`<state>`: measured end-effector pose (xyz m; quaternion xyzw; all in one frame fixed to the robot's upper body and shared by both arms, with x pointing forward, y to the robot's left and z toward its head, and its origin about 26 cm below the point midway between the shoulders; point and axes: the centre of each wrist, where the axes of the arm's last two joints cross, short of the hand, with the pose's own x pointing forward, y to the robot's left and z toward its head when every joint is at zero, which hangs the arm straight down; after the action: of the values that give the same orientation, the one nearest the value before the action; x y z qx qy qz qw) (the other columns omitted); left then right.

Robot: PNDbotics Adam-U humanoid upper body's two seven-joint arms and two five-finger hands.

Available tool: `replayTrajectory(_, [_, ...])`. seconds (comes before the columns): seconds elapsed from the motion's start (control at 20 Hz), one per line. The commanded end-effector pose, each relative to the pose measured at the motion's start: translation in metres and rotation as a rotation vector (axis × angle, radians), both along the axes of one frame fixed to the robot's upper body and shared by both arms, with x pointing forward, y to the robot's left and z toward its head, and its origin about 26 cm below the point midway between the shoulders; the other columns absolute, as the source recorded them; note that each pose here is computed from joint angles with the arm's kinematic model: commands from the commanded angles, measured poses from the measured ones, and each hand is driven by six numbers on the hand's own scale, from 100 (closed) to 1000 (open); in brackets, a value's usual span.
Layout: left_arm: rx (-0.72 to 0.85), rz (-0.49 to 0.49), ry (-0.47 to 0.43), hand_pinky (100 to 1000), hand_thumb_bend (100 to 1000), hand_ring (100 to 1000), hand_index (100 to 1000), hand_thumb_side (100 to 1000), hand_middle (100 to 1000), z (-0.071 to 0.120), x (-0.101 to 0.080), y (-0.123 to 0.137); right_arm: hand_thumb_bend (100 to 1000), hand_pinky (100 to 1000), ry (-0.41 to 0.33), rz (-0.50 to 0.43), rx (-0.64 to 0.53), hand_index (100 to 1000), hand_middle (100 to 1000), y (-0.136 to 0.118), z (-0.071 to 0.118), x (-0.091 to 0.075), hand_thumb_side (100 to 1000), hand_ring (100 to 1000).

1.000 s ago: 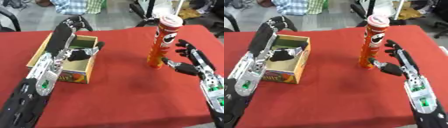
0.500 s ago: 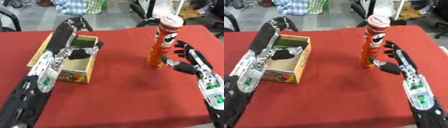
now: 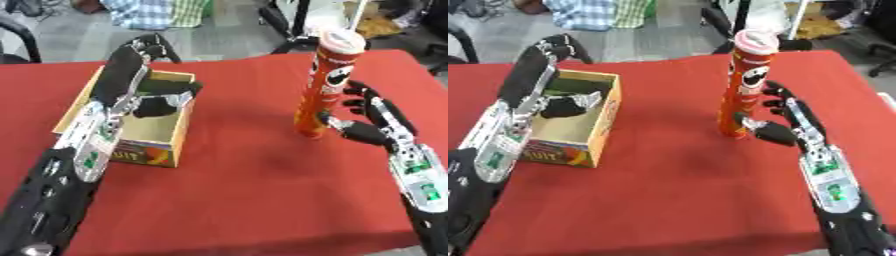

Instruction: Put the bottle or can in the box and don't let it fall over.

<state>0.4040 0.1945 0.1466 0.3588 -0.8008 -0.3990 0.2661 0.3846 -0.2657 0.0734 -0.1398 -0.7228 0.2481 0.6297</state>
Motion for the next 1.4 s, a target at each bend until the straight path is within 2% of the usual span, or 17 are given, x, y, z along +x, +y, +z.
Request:
replayTrajectory(0.05, [0.012,0.017,-0.042,769,433,611,606,572,591,0.014,0.004,0.007,513,882,-0.027,0.008,0.005,974,881,0.0,0.009,0.005,344,847])
replayTrajectory(0.85, [0.02,0.041,-0.042,768,430,610,611,575,591,0.013,0.015,0.008,531,882,-0.026,-0.013,0.011,973,883,0.0,0.007,0.016,349,848])
replayTrajectory(1.4, [0.04,0.052,-0.023,766,429,610,615,580,591,0.006,0.025,0.009,548,883,-0.017,-0.047,-0.008,973,884,-0.001,-0.001,0.022,361,849])
